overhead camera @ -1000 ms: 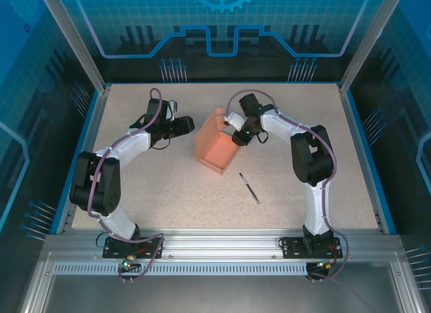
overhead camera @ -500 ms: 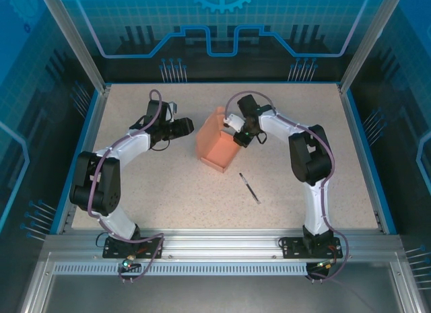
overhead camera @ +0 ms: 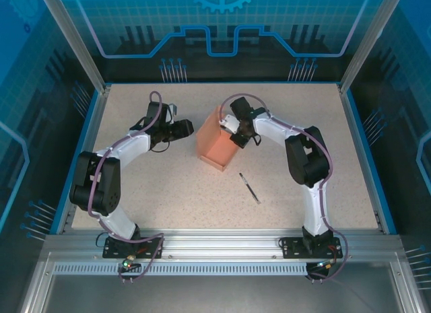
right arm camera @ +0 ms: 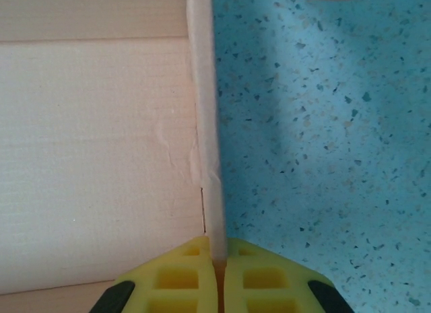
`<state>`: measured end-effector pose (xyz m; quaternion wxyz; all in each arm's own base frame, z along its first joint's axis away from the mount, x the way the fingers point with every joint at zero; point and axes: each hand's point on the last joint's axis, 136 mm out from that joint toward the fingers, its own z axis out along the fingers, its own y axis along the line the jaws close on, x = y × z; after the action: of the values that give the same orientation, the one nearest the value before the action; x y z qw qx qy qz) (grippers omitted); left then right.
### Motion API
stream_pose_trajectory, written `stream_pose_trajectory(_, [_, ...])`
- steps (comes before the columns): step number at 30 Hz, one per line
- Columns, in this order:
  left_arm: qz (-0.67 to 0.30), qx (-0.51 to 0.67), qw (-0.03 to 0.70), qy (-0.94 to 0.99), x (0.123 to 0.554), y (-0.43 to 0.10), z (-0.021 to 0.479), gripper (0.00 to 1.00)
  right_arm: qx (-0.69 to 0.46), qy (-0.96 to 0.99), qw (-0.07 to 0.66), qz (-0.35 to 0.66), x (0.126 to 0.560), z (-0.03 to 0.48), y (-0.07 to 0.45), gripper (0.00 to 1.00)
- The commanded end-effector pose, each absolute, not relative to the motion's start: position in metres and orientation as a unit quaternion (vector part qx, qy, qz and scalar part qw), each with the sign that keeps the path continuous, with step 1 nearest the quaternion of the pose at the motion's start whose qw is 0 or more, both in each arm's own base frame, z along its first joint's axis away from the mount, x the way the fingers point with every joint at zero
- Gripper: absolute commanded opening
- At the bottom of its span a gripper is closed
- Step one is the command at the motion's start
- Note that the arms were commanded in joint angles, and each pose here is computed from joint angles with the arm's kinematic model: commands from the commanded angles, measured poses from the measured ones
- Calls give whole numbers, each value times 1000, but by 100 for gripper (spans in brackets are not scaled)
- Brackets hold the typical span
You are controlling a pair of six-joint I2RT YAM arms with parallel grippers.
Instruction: Fold the paper box
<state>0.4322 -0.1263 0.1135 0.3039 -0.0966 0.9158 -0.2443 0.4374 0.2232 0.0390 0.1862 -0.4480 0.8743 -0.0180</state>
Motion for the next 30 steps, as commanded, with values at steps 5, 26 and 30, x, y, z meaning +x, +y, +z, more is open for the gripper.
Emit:
stream_pose_trajectory(5, [-249,-89,312,913,431,-125,114,66,-436,880,127,-136,419,-2,191,4])
stream_pose_trajectory(26, [-249,-88,309,914,428,-124,113,66,-395,899,188,-36,420,52,213,23])
stream_pose_trajectory(30, [-249,-86,312,913,428,-124,116,66,-386,900,201,-16,419,62,218,32])
